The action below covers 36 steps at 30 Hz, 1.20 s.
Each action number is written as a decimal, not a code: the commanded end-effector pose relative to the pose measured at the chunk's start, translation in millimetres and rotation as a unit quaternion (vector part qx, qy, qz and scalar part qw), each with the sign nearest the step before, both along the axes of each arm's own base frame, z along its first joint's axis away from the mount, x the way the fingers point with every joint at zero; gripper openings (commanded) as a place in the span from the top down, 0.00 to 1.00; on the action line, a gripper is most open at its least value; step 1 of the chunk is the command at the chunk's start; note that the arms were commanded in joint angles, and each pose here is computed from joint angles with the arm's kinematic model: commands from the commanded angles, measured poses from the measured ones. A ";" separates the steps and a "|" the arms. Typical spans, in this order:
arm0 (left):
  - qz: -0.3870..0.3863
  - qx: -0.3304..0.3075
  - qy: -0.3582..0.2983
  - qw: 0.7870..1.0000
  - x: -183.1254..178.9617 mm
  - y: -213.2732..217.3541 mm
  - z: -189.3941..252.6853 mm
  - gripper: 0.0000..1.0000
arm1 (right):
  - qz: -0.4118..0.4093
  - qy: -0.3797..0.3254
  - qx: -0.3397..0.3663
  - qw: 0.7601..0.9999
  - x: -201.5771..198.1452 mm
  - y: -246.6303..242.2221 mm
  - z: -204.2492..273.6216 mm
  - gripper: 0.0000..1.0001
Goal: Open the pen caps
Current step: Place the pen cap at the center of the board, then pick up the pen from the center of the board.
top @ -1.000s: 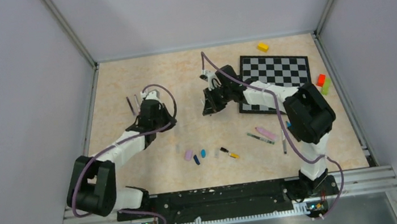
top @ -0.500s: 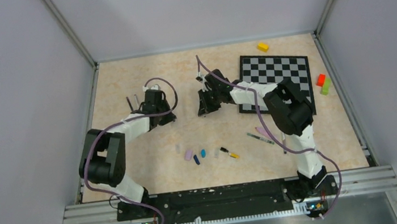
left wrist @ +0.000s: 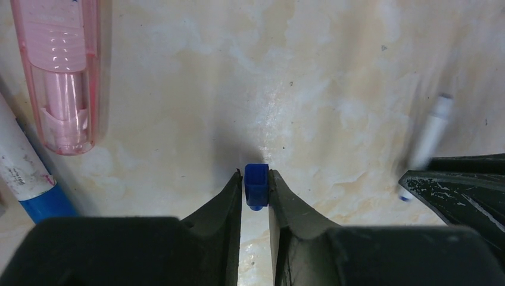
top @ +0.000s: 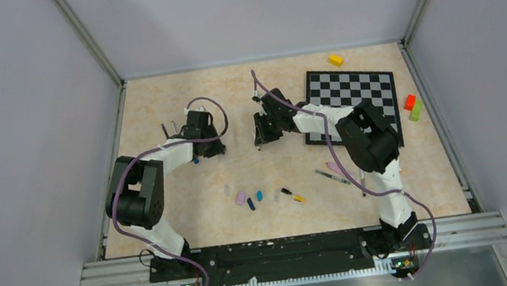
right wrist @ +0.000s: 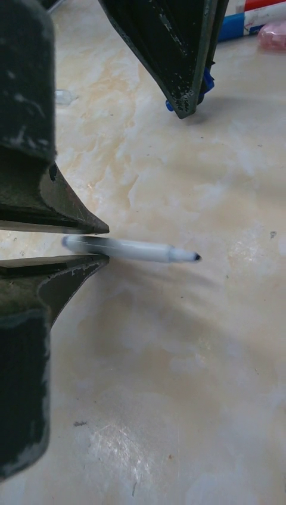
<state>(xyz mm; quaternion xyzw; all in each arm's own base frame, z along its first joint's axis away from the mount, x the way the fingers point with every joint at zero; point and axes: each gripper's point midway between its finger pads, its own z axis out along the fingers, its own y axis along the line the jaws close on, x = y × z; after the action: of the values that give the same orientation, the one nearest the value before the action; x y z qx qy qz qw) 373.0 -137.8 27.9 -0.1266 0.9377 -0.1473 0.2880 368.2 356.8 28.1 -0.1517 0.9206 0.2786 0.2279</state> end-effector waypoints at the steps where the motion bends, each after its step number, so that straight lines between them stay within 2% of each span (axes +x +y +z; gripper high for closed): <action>1: -0.002 0.017 0.028 0.999 -9.5 6.9 -9.0 0.74 | -0.016 -0.018 -0.022 0.999 9.5 0.5 1.8 0.81; 4: -0.003 0.017 0.024 1.000 -9.1 7.1 -4.4 0.73 | -0.018 -0.018 -0.031 0.999 9.2 -3.1 -1.3 0.75; 13: -0.013 0.011 0.006 1.000 -7.4 5.1 18.8 0.71 | -0.004 -0.031 -0.039 0.999 10.4 -4.8 0.0 0.74; 18: -0.025 0.011 -0.019 0.999 -6.5 5.5 44.9 0.62 | 0.026 -0.055 -0.017 0.998 11.2 3.1 25.3 0.69; 24: -0.038 0.031 -0.050 0.998 -12.2 15.2 71.9 0.57 | 0.048 -0.124 -0.015 0.991 13.0 -6.0 72.5 0.59; 27: -0.077 0.016 -0.080 0.994 -18.5 12.9 86.6 0.46 | 0.081 -0.169 -0.018 0.982 4.1 -17.3 99.1 0.55; 30: -0.117 -0.008 -0.124 0.985 -23.9 9.5 102.7 0.29 | 0.134 -0.213 -0.013 0.968 -15.1 -32.4 122.5 0.50; 33: -0.125 -0.017 -0.146 0.981 -25.3 13.4 109.2 0.22 | 0.222 -0.261 -0.007 0.940 -45.1 -53.0 139.7 0.39; 35: -0.118 -0.022 -0.145 0.982 -24.3 18.8 106.7 0.20 | 0.280 -0.271 -0.010 0.921 -70.0 -73.0 128.9 0.30; 36: -0.113 -0.025 -0.144 0.983 -23.0 21.9 105.1 0.20 | 0.297 -0.280 -0.003 0.913 -77.9 -80.1 129.0 0.28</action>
<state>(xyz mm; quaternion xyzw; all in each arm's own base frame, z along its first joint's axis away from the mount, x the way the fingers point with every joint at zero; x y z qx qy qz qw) 344.5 -117.1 127.6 -0.0246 0.9047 -0.1964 0.3773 327.6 303.1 153.8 -0.3664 0.8108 0.2625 0.3734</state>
